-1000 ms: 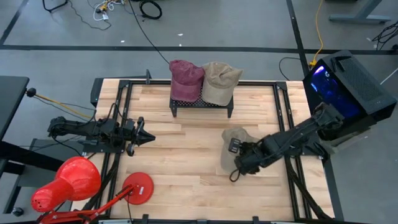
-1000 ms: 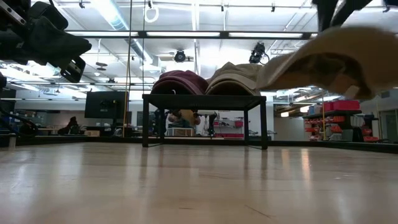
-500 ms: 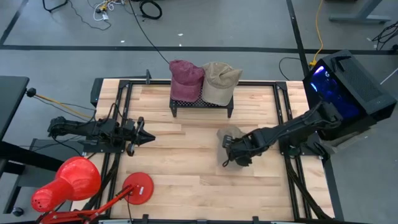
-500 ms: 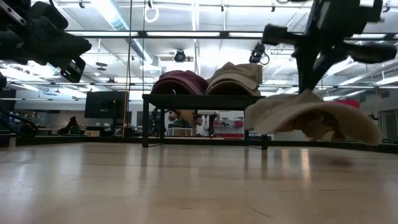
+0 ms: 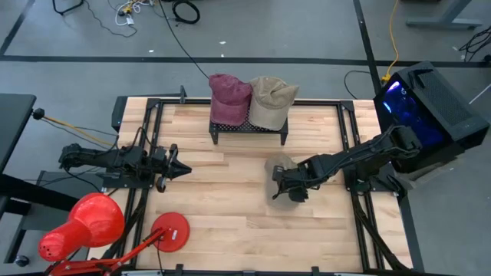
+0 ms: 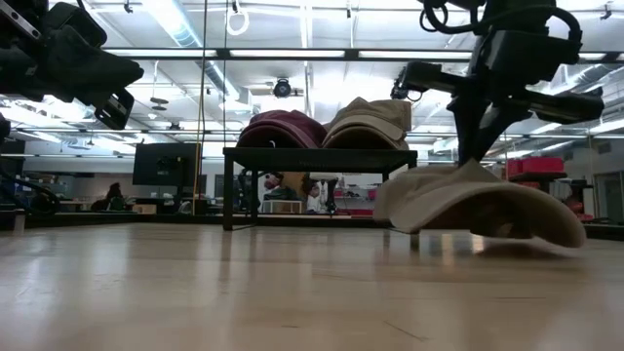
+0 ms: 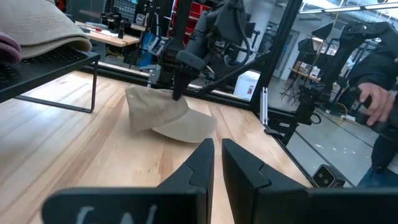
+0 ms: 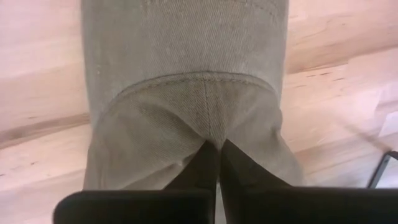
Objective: Pick & Place hat
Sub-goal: Stack the brown cap on top of the brown cap on the shelf
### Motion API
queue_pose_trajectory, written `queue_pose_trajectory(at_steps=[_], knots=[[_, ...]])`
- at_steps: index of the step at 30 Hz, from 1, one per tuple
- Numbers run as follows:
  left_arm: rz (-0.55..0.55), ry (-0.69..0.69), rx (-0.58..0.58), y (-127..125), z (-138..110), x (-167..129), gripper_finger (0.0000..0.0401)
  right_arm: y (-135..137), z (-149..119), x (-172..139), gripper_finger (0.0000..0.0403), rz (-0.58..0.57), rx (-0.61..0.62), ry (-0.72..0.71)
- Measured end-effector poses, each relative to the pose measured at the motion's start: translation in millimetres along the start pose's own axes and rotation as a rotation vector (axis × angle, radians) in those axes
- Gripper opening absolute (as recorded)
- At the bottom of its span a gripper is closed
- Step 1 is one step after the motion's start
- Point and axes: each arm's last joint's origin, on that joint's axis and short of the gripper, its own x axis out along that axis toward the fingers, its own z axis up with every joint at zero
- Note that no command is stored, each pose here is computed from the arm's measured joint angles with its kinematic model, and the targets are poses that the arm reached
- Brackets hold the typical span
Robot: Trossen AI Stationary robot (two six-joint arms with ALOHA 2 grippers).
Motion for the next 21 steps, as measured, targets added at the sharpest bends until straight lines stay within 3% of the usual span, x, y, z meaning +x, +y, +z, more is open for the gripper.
queue_pose_trajectory(at_steps=[13, 21], knots=[[0.0, 0.0, 0.0, 0.0, 0.0, 0.0, 0.0039, -1.4, 1.6, 0.0, 0.0051, -0.002, 0.077, -0.042], [0.0, 0.0, 0.0, 0.0, 0.0, 0.0, 0.0039, -0.4, 1.6, -3.5, 0.0106, 0.009, 0.173, -0.083]])
